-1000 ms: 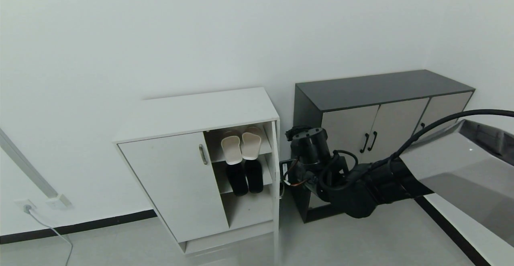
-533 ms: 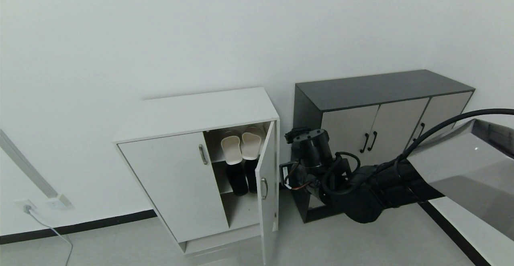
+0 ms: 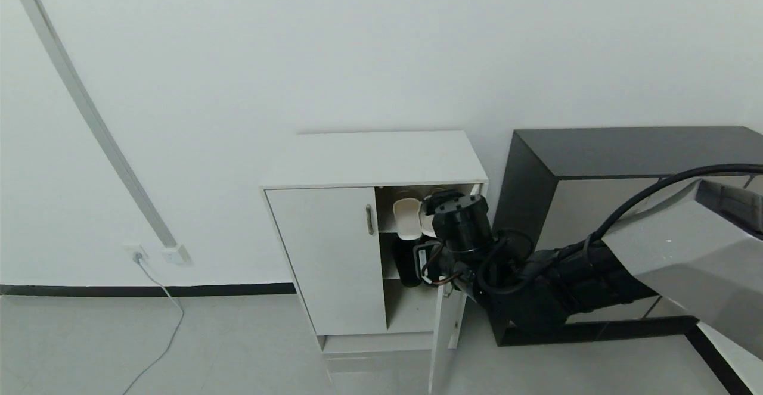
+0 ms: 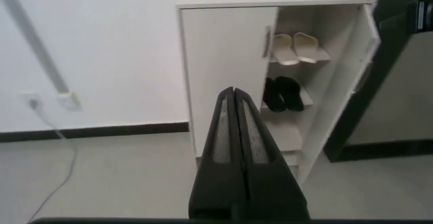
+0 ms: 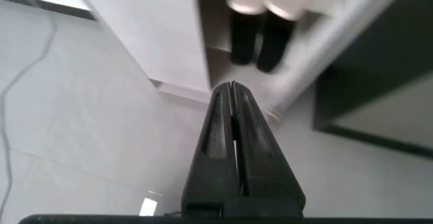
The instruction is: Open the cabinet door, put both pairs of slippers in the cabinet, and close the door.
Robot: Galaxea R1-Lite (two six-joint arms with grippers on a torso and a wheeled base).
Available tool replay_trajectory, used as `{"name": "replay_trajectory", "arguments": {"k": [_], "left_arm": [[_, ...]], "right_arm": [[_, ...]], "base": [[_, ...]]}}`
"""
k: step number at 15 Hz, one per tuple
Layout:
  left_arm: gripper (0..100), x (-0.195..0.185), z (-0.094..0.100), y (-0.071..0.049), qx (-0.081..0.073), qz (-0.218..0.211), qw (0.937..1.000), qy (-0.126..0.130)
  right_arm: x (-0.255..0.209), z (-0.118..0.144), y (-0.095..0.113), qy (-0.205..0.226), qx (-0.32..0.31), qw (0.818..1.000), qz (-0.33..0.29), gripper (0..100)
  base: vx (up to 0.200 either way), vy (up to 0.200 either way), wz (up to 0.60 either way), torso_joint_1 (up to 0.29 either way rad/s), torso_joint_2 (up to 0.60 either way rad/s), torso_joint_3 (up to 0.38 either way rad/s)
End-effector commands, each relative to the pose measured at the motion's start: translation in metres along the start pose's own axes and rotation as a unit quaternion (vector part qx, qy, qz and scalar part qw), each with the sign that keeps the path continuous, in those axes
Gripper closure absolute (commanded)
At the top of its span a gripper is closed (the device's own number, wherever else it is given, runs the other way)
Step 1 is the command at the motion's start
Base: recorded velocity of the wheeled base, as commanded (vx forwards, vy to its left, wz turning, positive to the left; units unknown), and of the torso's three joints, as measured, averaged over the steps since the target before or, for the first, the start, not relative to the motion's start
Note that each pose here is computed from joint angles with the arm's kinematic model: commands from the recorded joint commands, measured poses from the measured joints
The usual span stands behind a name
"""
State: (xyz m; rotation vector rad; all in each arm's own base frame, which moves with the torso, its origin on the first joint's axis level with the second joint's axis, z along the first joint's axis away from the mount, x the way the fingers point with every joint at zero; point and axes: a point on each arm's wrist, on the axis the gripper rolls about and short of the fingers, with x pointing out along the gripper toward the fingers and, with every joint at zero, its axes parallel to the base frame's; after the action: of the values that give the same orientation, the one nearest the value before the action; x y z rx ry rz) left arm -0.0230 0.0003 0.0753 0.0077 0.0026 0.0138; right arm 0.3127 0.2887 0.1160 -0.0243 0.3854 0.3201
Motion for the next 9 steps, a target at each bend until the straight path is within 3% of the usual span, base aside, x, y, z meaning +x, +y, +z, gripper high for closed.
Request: {"name": "replay_trajectory", "arguments": {"k": [1, 5, 9], "left_arm": [[100, 0.000, 0.000, 0.000, 0.000, -0.001, 1.0000, 0.001], [100, 0.000, 0.000, 0.000, 0.000, 0.000, 1.0000, 0.000], [100, 0.000, 0.000, 0.000, 0.000, 0.000, 1.0000, 0.000]], "right_arm": [[0.000, 0.001, -0.008, -0.005, -0.005, 1.000, -0.009, 100], [-0.008, 0.006, -0.029, -0.011, -0.017, 0.999, -0.047, 100], [0.002, -0.016, -0.054, 0.029, -0.036, 0.996, -0.072, 100]], "base": [[0.000, 0.000, 0.00, 0.000, 0.00, 0.000], [0.000, 0.000, 0.00, 0.000, 0.00, 0.000], [0.000, 0.000, 0.00, 0.000, 0.00, 0.000]]}}
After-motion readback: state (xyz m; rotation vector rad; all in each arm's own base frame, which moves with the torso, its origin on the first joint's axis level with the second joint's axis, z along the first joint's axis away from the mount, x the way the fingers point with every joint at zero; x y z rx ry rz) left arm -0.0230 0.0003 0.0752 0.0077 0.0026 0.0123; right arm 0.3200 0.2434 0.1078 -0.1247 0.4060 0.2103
